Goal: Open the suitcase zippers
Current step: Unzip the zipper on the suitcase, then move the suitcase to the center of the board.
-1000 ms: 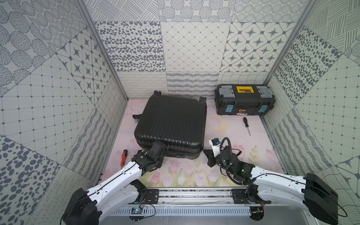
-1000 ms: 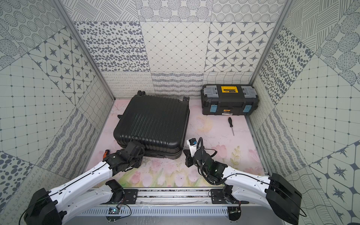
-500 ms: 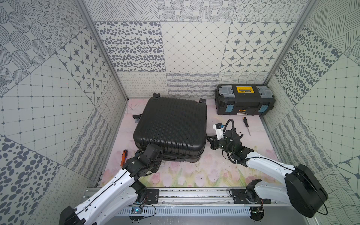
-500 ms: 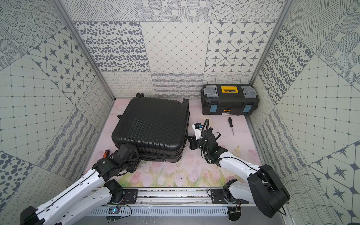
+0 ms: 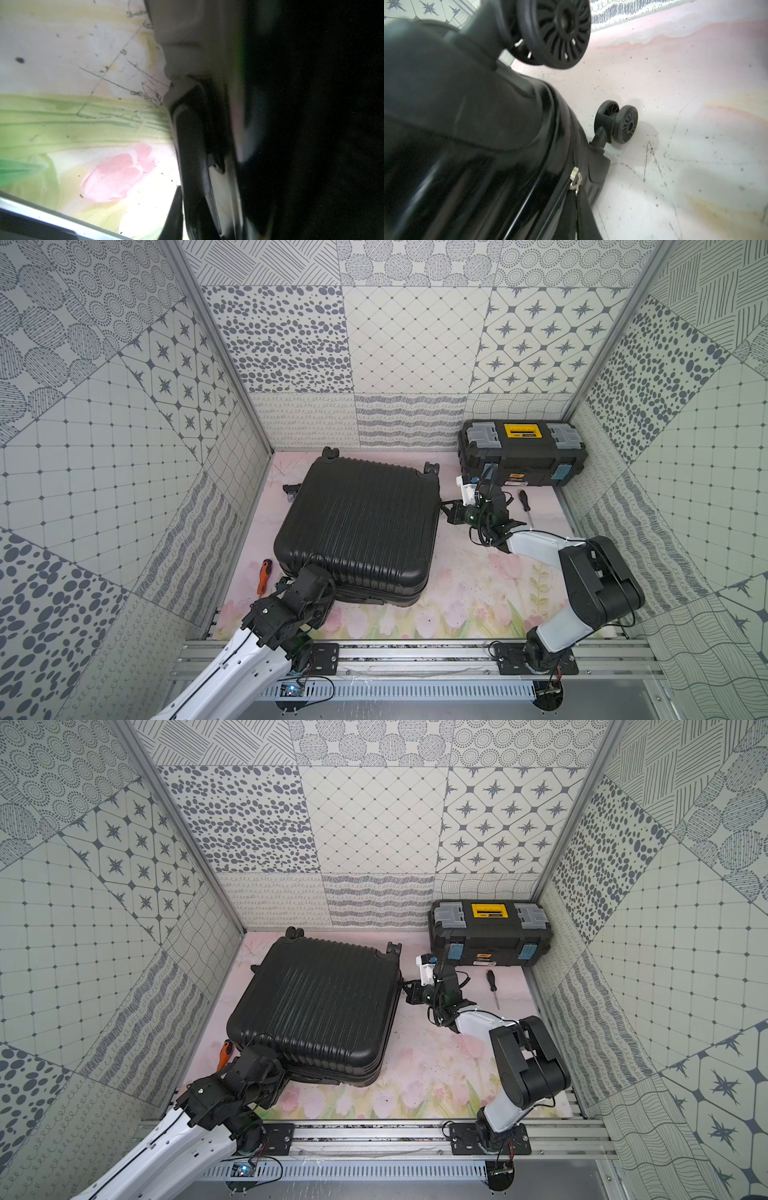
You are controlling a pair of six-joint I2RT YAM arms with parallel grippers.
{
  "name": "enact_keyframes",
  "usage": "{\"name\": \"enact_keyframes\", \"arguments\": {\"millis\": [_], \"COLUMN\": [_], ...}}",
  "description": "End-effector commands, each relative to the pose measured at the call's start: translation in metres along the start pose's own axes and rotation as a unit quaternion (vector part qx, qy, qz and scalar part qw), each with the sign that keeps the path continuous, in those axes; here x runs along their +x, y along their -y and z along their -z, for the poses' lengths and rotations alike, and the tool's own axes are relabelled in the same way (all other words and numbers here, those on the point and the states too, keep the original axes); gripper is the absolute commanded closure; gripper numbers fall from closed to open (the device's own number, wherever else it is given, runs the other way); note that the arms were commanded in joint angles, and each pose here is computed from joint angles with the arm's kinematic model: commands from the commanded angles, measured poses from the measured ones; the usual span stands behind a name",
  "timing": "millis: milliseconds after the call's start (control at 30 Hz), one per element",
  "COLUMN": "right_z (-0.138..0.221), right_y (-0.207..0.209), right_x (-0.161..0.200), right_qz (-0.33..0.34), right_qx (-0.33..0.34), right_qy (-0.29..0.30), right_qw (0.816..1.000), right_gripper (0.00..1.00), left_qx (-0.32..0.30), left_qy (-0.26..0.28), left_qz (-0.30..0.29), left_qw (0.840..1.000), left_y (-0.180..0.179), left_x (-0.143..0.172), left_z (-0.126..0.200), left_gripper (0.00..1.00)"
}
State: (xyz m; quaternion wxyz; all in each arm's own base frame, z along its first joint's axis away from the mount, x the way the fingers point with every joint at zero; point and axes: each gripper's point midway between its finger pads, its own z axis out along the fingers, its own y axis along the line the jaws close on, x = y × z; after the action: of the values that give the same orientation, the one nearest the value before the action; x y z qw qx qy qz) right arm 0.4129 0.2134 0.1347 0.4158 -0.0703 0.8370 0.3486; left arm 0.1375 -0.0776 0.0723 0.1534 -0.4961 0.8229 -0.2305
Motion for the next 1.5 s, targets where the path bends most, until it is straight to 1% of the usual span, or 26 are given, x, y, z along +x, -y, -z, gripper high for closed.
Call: {"name": "enact_keyframes", "arguments": {"millis": [0, 33, 133, 200, 300, 400, 533, 600, 667, 700, 767, 833, 900, 967, 1033, 1100, 1167, 1233, 1333, 1367, 1400, 1467], "right_z": [-0.007, -0.012, -0.026, -0.033, -0.036, -0.034, -0.035, -0.041, -0.048, -0.05, -0.049, -0.044, -0.036, -0.023, -0.009, 0.008, 0.027, 0.045, 0.074, 0.083, 0.09, 0.103], "right_y": [0.043, 0.041, 0.032, 0.026, 0.016, 0.011, 0.011, 0.017, 0.036, 0.039, 0.04, 0.035, 0.029, 0.034, 0.041, 0.045, 0.046, 0.043, 0.035, 0.032, 0.027, 0.011], "right_x": [-0.044, -0.047, -0.053, -0.057, -0.062, -0.065, -0.069, -0.068, -0.065, -0.07, -0.078, -0.09, -0.1, -0.11, -0.118, -0.127, -0.133, -0.138, -0.14, -0.137, -0.134, -0.122], "right_qz": [-0.022, -0.018, 0.001, 0.01, 0.011, 0.011, 0.007, -0.008, -0.028, -0.026, -0.018, -0.003, 0.009, 0.012, 0.015, 0.019, 0.019, 0.021, 0.017, 0.013, 0.008, -0.007], "right_qx": [0.048, 0.037, 0.0, -0.024, -0.05, -0.052, -0.037, -0.018, 0.031, 0.048, 0.07, 0.084, 0.096, 0.133, 0.179, 0.218, 0.254, 0.273, 0.29, 0.29, 0.283, 0.253], "right_qy": [0.061, 0.059, 0.046, 0.038, 0.033, 0.023, -0.005, -0.034, -0.071, -0.077, -0.076, -0.066, -0.06, -0.049, -0.044, -0.042, -0.045, -0.04, -0.024, -0.022, -0.02, -0.016], "right_qw": [0.997, 0.997, 0.999, 0.999, 0.998, 0.998, 0.999, 0.999, 0.997, 0.996, 0.995, 0.994, 0.994, 0.99, 0.983, 0.975, 0.966, 0.961, 0.957, 0.957, 0.959, 0.967], "right_gripper": [1.0, 0.99, 0.92, 0.84, 0.72, 0.62, 0.57, 0.55, 0.55, 0.54, 0.54, 0.53, 0.53, 0.52, 0.52, 0.52, 0.52, 0.52, 0.52, 0.54, 0.58, 0.71], "left_qx": [-0.081, -0.083, -0.09, -0.09, -0.071, -0.038, -0.008, 0.003, 0.017, 0.02, 0.032, 0.068, 0.091, 0.114, 0.13, 0.133, 0.135, 0.13, 0.098, 0.086, 0.077, 0.039], "left_qy": [0.025, 0.019, 0.006, 0.002, -0.004, -0.024, -0.059, -0.07, -0.075, -0.071, -0.063, -0.064, -0.063, -0.066, -0.071, -0.067, -0.056, -0.044, -0.016, -0.005, 0.005, 0.033], "left_qz": [-0.071, -0.073, -0.078, -0.086, -0.092, -0.105, -0.125, -0.137, -0.154, -0.158, -0.161, -0.158, -0.157, -0.165, -0.183, -0.205, -0.231, -0.258, -0.288, -0.303, -0.317, -0.353], "left_qw": [0.994, 0.994, 0.993, 0.992, 0.993, 0.993, 0.99, 0.988, 0.985, 0.985, 0.984, 0.983, 0.981, 0.977, 0.972, 0.967, 0.962, 0.956, 0.952, 0.949, 0.945, 0.934], "left_y": [-0.045, -0.046, -0.045, -0.041, -0.028, -0.009, 0.008, 0.017, 0.027, 0.029, 0.036, 0.052, 0.063, 0.074, 0.083, 0.087, 0.09, 0.088, 0.074, 0.068, 0.065, 0.056], "left_x": [-0.012, -0.01, -0.005, -0.003, 0.0, 0.009, 0.025, 0.034, 0.042, 0.044, 0.047, 0.054, 0.06, 0.069, 0.079, 0.082, 0.082, 0.076, 0.056, 0.048, 0.041, 0.021], "left_z": [0.0, -0.002, -0.009, -0.011, -0.014, -0.021, -0.034, -0.038, -0.041, -0.042, -0.045, -0.048, -0.051, -0.052, -0.05, -0.045, -0.035, -0.023, -0.001, 0.008, 0.017, 0.043], "left_gripper": [1.0, 1.0, 1.0, 1.0, 1.0, 1.0, 1.0, 1.0, 1.0, 1.0, 1.0, 1.0, 0.81, 0.63, 0.52, 0.44, 0.39, 0.37, 0.36, 0.38, 0.4, 0.48]}}
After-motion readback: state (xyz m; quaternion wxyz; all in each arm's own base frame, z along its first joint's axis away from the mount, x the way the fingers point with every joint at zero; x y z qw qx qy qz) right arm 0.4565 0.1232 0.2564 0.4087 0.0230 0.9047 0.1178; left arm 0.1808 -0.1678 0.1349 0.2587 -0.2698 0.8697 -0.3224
